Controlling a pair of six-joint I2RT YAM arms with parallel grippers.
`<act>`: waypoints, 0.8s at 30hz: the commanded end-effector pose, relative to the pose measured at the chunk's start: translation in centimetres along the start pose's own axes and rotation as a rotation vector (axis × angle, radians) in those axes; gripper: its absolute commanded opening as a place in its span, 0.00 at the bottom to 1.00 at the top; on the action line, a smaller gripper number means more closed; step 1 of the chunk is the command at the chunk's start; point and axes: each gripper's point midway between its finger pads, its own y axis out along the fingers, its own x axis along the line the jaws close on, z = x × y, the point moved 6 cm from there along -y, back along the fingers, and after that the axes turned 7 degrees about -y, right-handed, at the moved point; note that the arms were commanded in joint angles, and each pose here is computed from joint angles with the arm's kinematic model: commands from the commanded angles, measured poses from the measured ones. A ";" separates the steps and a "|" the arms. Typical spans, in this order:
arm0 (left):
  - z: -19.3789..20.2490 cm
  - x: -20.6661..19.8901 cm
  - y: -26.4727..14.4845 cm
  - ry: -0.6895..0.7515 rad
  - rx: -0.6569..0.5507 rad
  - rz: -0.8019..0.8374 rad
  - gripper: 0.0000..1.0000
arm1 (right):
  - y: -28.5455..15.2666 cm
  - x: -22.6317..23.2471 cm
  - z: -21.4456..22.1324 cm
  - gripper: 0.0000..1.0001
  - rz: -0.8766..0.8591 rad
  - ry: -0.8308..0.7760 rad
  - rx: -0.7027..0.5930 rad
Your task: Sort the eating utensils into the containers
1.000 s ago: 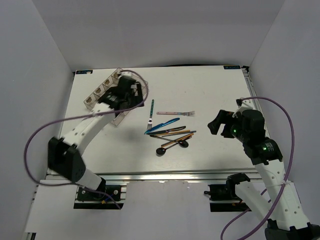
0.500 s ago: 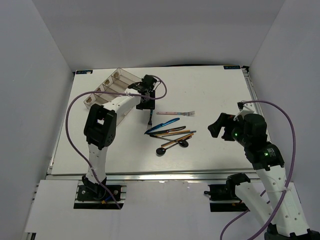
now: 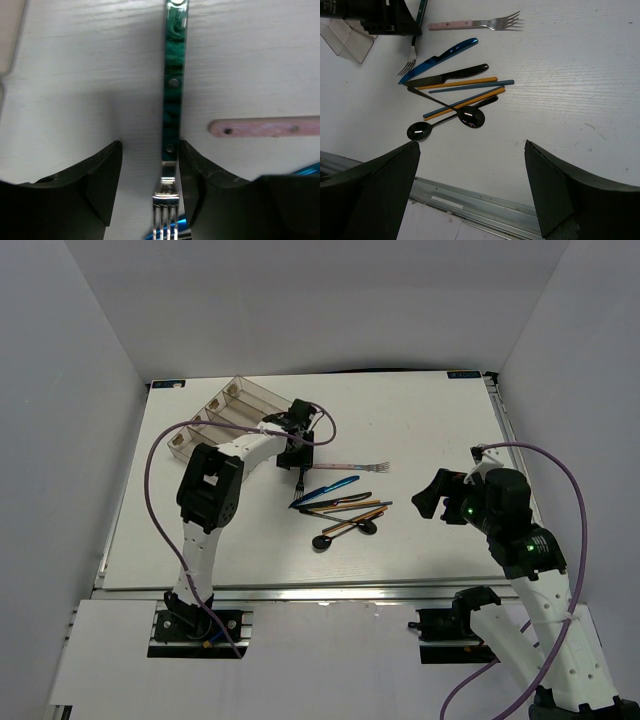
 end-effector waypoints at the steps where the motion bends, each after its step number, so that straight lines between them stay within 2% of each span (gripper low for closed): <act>1: 1.1 0.1 1.3 0.003 0.033 0.008 0.59 | -0.2 0.5 -0.7 0.89 -0.030 -0.009 -0.027; 2: 1.4 0.2 1.6 0.004 0.041 0.003 0.57 | -0.2 0.5 -0.6 0.89 -0.033 -0.010 -0.026; 3: 1.6 0.3 1.8 0.006 0.048 -0.003 0.49 | -0.2 0.5 -0.6 0.89 -0.034 -0.007 -0.023; 5: 1.7 0.4 2.1 0.008 0.057 -0.013 0.41 | -0.2 0.5 -0.6 0.89 -0.036 -0.008 -0.025; 6: 1.6 0.4 2.1 0.007 0.052 -0.015 0.31 | -0.2 0.6 -0.6 0.89 -0.039 -0.010 -0.024; 8: 1.3 0.4 1.7 0.009 0.040 -0.021 0.19 | -0.2 0.6 -0.7 0.89 -0.041 -0.012 -0.027; 9: 0.7 0.3 1.2 0.010 0.031 -0.025 0.07 | -0.3 0.7 -0.8 0.89 -0.043 -0.012 -0.028; 10: 0.2 0.3 0.7 0.010 0.016 -0.030 0.02 | -0.2 0.7 -0.8 0.89 -0.046 -0.014 -0.027; 13: -2.1 -0.2 -1.7 0.009 -0.042 -0.020 0.00 | -0.3 0.9 -1.0 0.89 -0.055 -0.017 -0.029; 19: -7.2 -0.8 -10.4 -0.048 -0.235 0.037 0.00 | -0.3 1.0 -1.4 0.89 -0.064 -0.020 -0.035; 21: -8.3 0.5 -13.0 -0.120 -0.315 -0.018 0.00 | -0.2 1.1 -1.4 0.89 -0.070 -0.019 -0.033; 24: -9.3 4.7 -13.9 -0.308 -0.350 -0.110 0.00 | -0.1 1.2 -1.4 0.89 -0.079 -0.016 -0.032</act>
